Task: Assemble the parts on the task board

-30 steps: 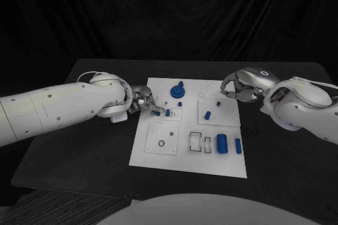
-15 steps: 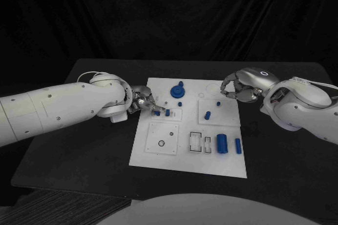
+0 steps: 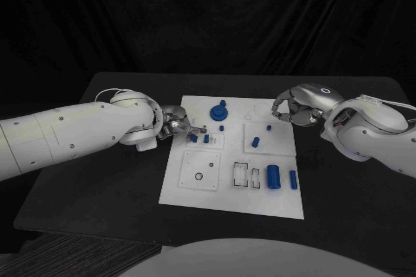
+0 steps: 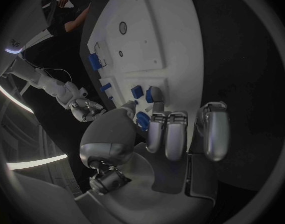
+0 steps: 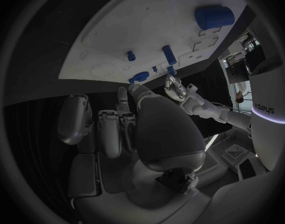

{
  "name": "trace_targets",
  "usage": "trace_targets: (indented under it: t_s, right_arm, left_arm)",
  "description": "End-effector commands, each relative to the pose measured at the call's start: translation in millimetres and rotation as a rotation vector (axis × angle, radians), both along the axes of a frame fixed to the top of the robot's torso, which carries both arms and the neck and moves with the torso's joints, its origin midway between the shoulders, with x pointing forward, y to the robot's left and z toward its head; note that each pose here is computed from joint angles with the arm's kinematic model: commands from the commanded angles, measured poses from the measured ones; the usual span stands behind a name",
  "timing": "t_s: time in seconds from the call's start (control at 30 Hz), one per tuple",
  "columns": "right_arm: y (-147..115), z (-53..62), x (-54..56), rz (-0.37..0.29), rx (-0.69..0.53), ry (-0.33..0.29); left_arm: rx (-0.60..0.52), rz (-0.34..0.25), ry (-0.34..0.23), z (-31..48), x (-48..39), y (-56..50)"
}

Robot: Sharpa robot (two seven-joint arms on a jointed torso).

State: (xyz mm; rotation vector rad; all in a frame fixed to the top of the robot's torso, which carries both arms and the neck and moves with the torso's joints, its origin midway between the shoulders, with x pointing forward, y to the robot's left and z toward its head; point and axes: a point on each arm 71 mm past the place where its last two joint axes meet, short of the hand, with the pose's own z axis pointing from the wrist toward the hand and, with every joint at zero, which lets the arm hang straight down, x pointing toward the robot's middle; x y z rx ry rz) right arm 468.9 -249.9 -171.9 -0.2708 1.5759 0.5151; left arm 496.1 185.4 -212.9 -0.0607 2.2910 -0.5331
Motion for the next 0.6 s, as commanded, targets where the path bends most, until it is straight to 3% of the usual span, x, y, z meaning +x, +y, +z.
trace_targets:
  t_s: [0.03, 0.6]
  right_arm:
    - [-1.1, -1.6, 0.2, -0.017, -0.004, 0.006]
    - [-1.2, -2.1, 0.5, -0.020, -0.005, 0.008]
  left_arm:
    - [-0.025, -0.002, -0.022, -0.4, 0.0, -1.5]
    - [-0.038, 0.002, -0.036, 0.7, 0.4, -1.7]
